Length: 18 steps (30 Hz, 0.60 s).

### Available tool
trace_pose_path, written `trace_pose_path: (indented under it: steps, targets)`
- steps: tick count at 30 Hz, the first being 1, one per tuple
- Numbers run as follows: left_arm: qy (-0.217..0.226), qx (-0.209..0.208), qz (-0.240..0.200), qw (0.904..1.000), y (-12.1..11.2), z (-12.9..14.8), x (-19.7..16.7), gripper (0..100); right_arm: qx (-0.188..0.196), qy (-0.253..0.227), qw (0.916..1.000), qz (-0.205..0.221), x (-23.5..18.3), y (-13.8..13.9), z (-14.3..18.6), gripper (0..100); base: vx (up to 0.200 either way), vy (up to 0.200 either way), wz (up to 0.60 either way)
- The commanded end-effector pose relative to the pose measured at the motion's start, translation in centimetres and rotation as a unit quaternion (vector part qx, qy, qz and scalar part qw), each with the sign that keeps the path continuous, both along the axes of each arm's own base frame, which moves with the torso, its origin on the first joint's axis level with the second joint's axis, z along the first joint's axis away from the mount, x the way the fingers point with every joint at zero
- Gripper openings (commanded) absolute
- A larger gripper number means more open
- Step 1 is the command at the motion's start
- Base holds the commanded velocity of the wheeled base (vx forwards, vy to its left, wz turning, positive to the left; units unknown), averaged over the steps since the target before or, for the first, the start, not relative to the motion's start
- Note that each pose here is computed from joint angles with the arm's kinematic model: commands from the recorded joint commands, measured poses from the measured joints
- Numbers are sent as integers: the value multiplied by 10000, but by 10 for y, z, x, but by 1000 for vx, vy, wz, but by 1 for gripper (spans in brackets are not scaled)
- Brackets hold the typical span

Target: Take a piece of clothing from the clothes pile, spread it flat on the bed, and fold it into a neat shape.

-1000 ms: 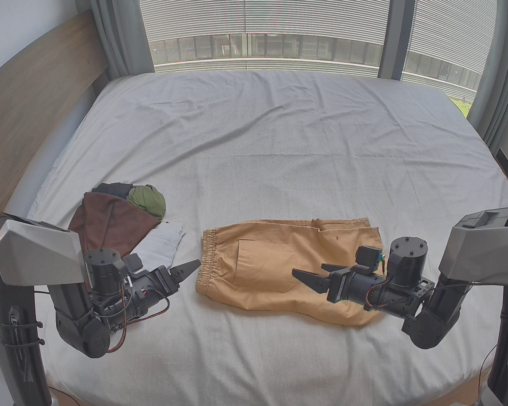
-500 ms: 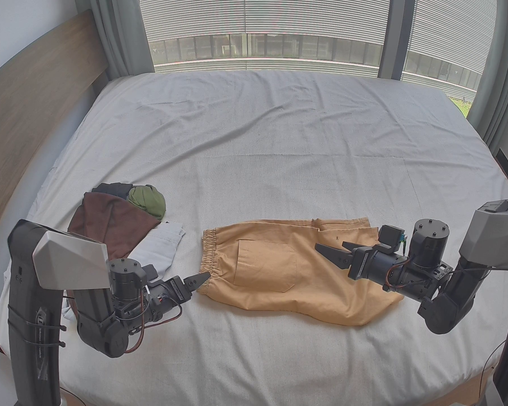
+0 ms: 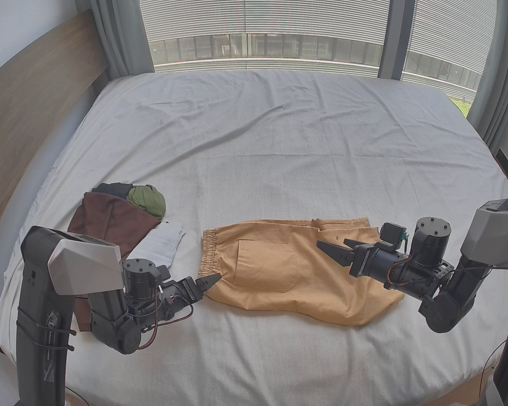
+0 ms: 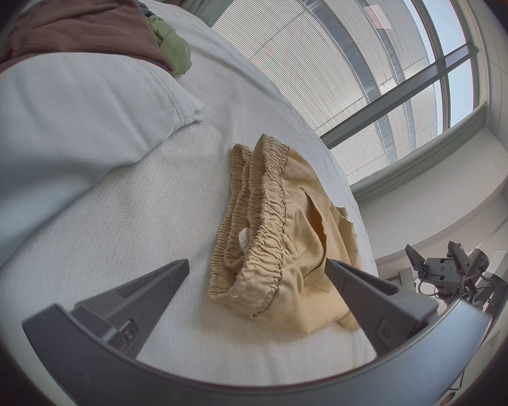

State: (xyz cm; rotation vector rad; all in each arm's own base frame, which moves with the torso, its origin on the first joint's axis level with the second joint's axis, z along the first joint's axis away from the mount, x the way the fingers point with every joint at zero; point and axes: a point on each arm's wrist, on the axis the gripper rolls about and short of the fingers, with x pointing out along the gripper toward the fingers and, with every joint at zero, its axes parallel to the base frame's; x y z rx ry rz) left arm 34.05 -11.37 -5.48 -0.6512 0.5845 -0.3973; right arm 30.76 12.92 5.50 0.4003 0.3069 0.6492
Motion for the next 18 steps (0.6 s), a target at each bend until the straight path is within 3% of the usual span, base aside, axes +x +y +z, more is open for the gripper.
trace_pose_path:
  steps: [1,18]
  targets:
    - [-42,-15,-48,10000,-5,0,5,100,7,-12,10000,11,0,0,1,100,0,0,0]
    - [-253,-113,-239,9993,-29,6,28,100,10,-11,10000,41,0,1,0,100,0,0,0]
